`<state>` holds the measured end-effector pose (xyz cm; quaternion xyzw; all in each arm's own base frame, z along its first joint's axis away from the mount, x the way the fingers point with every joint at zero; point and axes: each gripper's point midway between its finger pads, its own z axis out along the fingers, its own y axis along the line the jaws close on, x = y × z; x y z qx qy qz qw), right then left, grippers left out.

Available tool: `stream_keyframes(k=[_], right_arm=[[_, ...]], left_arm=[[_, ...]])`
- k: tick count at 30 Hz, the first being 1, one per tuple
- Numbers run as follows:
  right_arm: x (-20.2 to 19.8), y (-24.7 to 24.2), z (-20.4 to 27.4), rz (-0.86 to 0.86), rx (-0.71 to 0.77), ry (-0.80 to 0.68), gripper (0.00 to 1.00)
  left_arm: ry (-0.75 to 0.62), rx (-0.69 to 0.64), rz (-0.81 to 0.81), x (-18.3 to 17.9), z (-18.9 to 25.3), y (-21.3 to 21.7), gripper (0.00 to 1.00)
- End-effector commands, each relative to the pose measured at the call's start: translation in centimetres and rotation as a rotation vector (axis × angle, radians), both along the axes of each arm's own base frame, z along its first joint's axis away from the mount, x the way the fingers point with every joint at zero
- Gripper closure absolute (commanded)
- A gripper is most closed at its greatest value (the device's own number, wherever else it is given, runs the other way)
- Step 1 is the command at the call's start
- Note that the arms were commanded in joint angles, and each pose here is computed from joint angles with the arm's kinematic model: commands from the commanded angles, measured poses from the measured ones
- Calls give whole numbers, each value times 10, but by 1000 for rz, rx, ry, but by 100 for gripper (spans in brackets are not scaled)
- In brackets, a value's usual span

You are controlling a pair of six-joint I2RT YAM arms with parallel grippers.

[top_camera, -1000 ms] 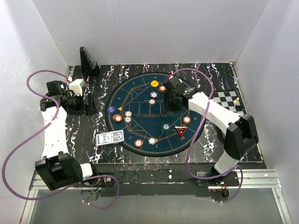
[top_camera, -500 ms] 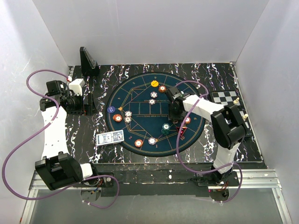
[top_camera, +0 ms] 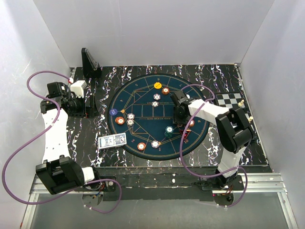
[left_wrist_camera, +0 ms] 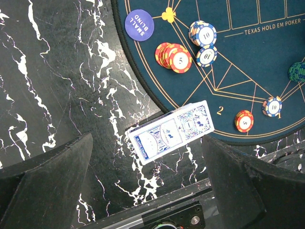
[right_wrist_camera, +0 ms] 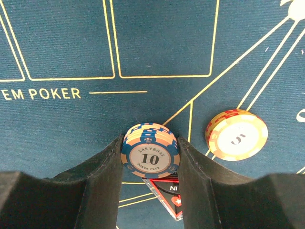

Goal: Distribute texas hold em gaming equipment

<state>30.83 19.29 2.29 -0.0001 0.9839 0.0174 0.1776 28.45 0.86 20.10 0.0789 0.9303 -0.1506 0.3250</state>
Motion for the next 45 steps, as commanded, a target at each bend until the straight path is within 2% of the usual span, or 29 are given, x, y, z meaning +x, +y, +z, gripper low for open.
stream_keyframes(k=[1, 5, 9, 13, 20, 26, 32, 37, 40, 45], right_arm=[[-11, -23, -16, -52, -65, 11, 85], [-15, -24, -17, -50, -61, 20, 82], [-13, -23, -13, -44, -60, 21, 75], [-10, -21, -4, -41, -63, 24, 50], [-9, -19, 18, -40, -53, 14, 28], [-4, -12, 50, -29, 6, -49, 23], [2, 13, 103, 29, 89, -142, 23], [-10, 37, 138, 90, 144, -190, 21], [-25, 56, 137, 157, 181, -179, 15], [-48, 63, 109, 218, 70, -106, 12]], left_arm=[[-56, 21, -7, 1, 15, 2, 0], [-50, 16, -6, 1, 12, 2, 0], [-51, 11, -7, 0, 13, 0, 0], [-51, 13, -6, -1, 13, 0, 0], [-46, 2, -10, -2, 12, -2, 0], [-49, 3, -13, -2, 12, -2, 0], [-49, -13, -12, -2, 12, -4, 0], [-47, -10, -11, -3, 12, -4, 0], [-48, -14, -17, -3, 12, -5, 0], [-51, -22, -21, -2, 12, -6, 0]])
